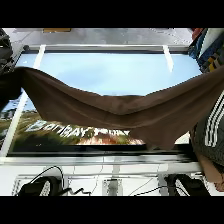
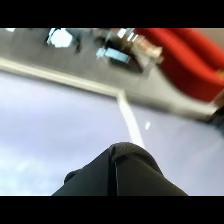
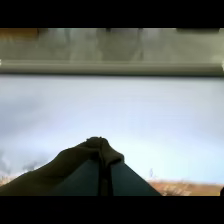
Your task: Fold the clothes and pants, and hang the long-sleeved shirts on hangers.
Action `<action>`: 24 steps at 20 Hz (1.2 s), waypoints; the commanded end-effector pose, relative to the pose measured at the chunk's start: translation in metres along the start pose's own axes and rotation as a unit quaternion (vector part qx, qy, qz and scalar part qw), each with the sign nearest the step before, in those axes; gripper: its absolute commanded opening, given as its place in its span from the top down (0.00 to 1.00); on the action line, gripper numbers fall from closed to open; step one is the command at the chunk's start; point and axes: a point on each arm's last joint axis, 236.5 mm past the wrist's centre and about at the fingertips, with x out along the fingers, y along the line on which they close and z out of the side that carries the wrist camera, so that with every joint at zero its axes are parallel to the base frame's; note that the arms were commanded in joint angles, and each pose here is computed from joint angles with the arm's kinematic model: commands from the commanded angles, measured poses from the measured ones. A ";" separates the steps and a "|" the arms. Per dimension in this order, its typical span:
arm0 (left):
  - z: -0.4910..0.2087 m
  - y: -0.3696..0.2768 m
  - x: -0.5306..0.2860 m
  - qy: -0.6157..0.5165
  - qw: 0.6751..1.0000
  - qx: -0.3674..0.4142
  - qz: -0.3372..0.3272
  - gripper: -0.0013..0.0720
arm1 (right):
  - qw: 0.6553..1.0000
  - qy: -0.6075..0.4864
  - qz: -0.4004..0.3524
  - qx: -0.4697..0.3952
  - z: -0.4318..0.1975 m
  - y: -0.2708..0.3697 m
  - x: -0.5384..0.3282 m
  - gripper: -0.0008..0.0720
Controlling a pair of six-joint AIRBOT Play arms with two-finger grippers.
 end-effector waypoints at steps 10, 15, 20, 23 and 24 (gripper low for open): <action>-0.199 0.148 0.192 0.197 0.936 -0.281 0.086 0.96 | 0.963 0.201 0.030 0.177 -0.183 -0.029 0.335 0.97; -0.169 0.154 0.193 0.170 0.962 -0.200 0.074 0.03 | 0.963 0.203 0.031 0.172 -0.181 -0.028 0.331 0.66; -0.145 0.196 0.150 0.186 0.966 -0.148 0.103 0.03 | 0.962 0.248 -0.041 0.105 -0.192 -0.090 0.302 0.49; -0.144 0.198 0.120 0.222 0.957 -0.167 0.078 0.03 | 0.931 0.322 -0.077 0.152 -0.228 -0.142 0.265 0.49; -0.149 0.194 0.113 0.240 0.954 -0.169 0.064 0.03 | 0.918 0.352 -0.076 0.166 -0.244 -0.149 0.252 0.49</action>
